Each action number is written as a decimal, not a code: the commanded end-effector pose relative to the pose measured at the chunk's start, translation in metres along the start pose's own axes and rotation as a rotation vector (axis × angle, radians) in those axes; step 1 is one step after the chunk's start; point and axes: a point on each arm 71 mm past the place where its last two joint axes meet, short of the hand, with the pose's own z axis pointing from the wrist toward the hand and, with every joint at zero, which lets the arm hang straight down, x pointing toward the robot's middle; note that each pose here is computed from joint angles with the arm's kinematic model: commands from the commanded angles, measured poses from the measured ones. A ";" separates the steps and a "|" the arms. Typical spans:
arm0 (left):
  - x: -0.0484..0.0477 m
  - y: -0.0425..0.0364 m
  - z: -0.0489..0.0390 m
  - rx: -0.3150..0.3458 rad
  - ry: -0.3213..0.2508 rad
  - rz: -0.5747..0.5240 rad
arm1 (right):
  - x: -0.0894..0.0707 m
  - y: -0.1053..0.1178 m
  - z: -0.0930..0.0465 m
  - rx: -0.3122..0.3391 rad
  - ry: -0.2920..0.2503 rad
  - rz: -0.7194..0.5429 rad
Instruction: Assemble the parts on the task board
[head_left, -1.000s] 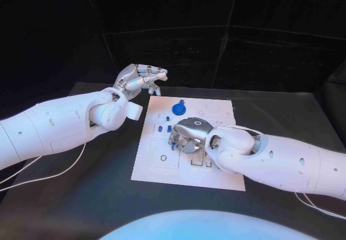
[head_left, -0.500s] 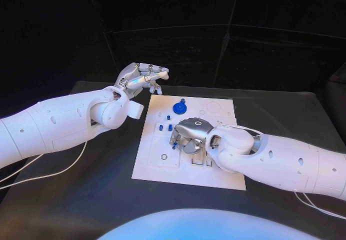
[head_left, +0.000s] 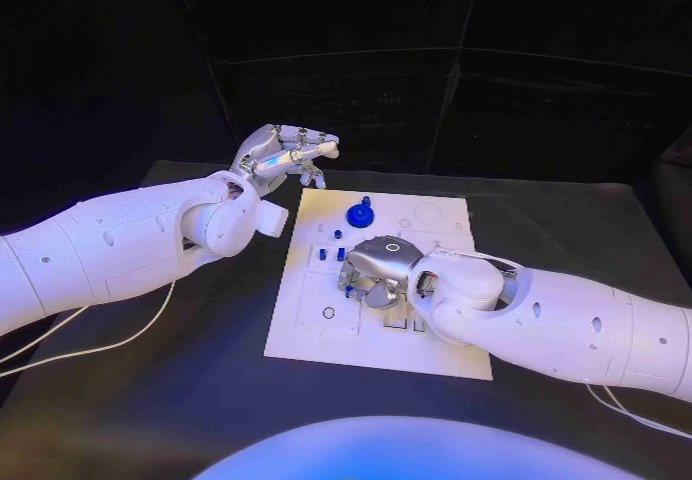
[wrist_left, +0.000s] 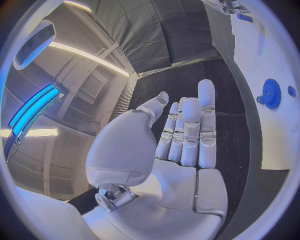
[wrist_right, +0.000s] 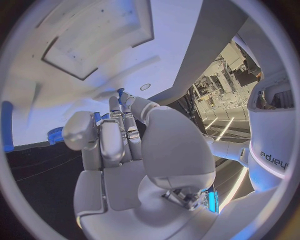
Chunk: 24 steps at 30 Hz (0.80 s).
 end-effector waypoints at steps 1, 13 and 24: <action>0.0013 -0.0010 0.0006 0.002 0.011 -0.010 | 0.001 0.002 0.000 -0.006 0.013 -0.022; 0.0001 -0.0005 0.0006 -0.004 0.008 -0.009 | -0.001 -0.001 -0.001 -0.003 -0.035 -0.004; -0.0010 0.0001 0.0005 -0.011 0.010 -0.009 | -0.010 -0.005 -0.015 -0.006 -0.141 0.049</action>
